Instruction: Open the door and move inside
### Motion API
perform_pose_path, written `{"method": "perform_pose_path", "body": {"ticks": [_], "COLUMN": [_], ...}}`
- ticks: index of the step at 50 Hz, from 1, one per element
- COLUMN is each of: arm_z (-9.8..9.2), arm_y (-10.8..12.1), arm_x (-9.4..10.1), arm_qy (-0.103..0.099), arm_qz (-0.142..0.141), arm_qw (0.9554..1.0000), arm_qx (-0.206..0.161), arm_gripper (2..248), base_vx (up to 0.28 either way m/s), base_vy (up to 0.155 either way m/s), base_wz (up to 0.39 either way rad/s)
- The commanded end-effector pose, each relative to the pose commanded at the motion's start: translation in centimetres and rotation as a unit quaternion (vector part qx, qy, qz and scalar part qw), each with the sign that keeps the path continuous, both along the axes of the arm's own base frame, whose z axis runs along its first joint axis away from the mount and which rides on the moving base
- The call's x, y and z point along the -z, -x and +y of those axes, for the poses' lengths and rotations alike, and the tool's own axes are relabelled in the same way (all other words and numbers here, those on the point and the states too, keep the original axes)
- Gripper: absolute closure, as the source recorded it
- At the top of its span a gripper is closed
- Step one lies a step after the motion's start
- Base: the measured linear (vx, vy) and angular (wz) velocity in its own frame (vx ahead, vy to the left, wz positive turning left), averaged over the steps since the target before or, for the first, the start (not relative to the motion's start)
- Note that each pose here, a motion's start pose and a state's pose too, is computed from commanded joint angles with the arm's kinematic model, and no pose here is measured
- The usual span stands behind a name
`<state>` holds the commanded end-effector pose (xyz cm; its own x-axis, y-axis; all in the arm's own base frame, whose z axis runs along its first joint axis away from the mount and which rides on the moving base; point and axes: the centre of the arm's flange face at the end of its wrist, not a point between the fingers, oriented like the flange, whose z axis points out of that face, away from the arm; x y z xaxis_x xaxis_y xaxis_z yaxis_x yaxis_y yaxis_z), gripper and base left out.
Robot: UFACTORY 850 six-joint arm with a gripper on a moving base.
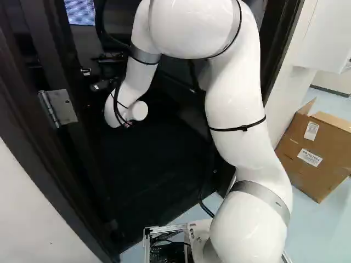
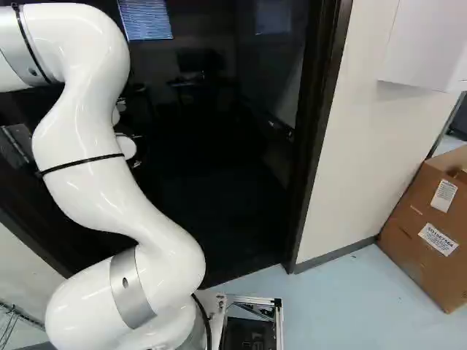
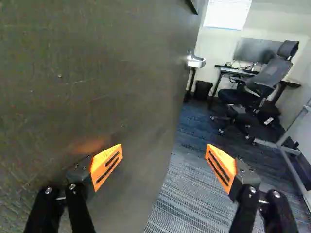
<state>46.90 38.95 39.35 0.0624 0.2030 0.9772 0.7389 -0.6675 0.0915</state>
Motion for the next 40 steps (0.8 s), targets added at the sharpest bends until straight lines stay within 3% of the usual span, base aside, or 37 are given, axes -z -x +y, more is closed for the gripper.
{"method": "perform_pose_path", "body": {"ticks": [24,40], "arm_z": [3.2,3.3], "arm_y": [1.4,1.6], "arm_x": [0.2,0.2], "arm_qy": [0.013,0.014], "arm_qz": [-0.016,-0.017], "arm_qw": [0.9981,0.9978], "arm_qx": [-0.058,-0.062], "arm_gripper": [3,3], "base_vx": [0.0,0.0], "base_vy": [0.0,0.0], "base_wz": [0.0,0.0]}}
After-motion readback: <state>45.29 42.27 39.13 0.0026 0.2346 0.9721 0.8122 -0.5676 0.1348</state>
